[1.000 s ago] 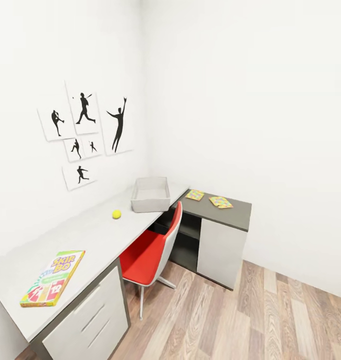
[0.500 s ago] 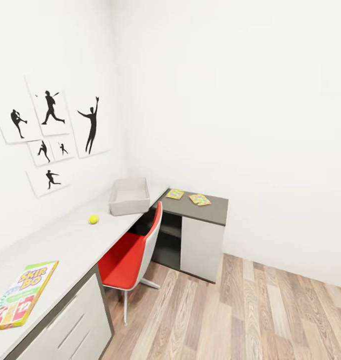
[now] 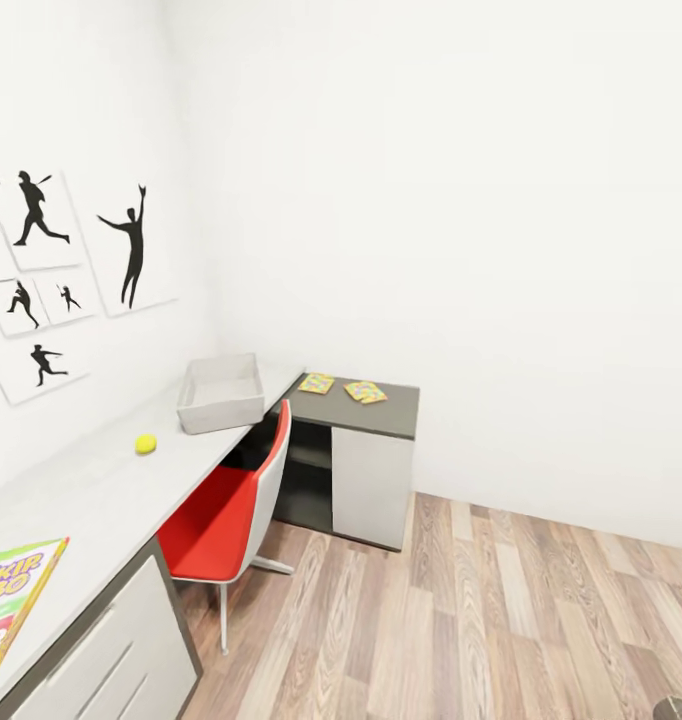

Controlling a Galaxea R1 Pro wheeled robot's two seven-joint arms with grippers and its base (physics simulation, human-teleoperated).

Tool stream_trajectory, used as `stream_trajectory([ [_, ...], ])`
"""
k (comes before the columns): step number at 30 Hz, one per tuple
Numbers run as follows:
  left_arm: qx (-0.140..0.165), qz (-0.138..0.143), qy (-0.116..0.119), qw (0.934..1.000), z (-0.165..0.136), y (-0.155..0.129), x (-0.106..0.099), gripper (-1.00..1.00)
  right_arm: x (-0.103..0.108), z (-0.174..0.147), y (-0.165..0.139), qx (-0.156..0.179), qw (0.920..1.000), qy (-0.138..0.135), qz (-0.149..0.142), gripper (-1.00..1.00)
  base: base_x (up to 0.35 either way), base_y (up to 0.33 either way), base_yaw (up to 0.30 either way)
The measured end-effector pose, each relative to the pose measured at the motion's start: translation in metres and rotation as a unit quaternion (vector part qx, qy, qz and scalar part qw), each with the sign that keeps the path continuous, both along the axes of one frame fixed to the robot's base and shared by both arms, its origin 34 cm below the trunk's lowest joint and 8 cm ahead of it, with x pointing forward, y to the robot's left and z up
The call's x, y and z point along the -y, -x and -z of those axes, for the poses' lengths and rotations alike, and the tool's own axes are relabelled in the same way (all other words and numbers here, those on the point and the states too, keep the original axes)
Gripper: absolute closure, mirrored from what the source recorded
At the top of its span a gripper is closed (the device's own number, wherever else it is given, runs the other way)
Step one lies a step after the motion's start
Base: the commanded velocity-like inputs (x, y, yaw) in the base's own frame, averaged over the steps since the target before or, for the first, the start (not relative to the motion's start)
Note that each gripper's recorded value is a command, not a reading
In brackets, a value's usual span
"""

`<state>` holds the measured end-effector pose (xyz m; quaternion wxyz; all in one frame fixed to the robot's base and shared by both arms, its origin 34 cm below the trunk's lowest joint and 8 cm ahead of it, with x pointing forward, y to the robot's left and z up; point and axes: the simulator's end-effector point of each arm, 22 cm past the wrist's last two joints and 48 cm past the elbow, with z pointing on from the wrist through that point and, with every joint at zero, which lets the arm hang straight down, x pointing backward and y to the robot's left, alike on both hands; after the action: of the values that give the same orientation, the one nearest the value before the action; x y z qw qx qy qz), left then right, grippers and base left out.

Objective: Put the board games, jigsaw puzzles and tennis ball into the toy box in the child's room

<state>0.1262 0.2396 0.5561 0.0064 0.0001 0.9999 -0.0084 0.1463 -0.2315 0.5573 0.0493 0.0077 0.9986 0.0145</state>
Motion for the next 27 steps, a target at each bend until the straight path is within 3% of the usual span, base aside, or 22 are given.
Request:
stream_trajectory([
  [27,-0.010,0.000,-0.003,0.9999,-0.0002,0.0075,-0.0049,-1.00,-0.0014,0.0001,0.0076,-0.010,0.9999,-0.001,0.003,-1.00,-0.003,0.000,-0.251],
])
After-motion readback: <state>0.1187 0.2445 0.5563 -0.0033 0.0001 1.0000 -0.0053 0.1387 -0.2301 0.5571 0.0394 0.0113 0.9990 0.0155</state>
